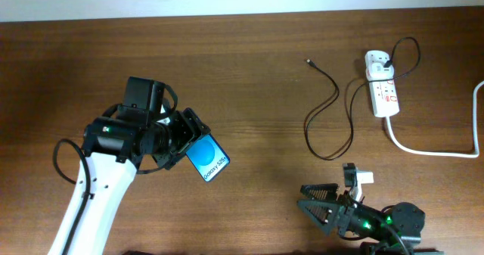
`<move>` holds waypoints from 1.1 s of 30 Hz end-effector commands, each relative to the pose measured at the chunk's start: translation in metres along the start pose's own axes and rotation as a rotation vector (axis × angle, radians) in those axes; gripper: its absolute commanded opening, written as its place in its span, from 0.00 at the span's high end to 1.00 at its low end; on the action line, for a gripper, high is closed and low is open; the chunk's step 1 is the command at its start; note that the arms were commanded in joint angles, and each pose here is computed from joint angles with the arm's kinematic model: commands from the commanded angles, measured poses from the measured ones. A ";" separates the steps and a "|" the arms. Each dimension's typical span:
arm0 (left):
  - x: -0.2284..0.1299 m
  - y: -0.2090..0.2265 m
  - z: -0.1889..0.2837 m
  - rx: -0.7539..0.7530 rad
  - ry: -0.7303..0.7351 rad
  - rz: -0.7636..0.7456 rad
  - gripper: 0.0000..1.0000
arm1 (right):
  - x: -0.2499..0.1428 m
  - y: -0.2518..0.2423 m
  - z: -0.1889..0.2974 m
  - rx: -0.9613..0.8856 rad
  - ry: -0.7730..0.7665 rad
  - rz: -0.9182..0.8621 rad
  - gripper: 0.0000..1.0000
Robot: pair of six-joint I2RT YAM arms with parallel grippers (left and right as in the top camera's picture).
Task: Plug charger to phone and switch on socket
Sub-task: 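Move the right gripper from rest toward the held phone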
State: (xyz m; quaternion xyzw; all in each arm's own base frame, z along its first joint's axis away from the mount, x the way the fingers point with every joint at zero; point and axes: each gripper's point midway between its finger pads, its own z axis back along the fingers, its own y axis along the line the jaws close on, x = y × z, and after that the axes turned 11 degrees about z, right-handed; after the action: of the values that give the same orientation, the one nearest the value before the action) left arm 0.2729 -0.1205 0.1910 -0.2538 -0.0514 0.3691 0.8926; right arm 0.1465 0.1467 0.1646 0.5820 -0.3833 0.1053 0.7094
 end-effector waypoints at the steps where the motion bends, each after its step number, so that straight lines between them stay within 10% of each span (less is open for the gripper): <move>1: 0.002 -0.005 0.009 -0.029 -0.022 -0.021 0.68 | 0.011 0.000 0.000 -0.032 -0.043 -0.041 0.02; 27: 0.001 -0.005 0.009 -0.030 -0.018 -0.020 0.67 | 0.129 -0.019 -0.013 -0.264 -0.093 0.025 0.02; 33: 0.000 -0.004 0.009 -0.028 -0.016 -0.019 0.67 | 0.135 -0.059 0.021 -0.678 -0.036 0.031 0.02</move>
State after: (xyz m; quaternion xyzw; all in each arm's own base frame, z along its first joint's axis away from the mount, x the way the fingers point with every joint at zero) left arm 0.2724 -0.1192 0.1901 -0.2501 -0.0518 0.3705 0.8930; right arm 0.2528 0.0990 0.2028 0.4283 -0.3669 -0.0385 0.8249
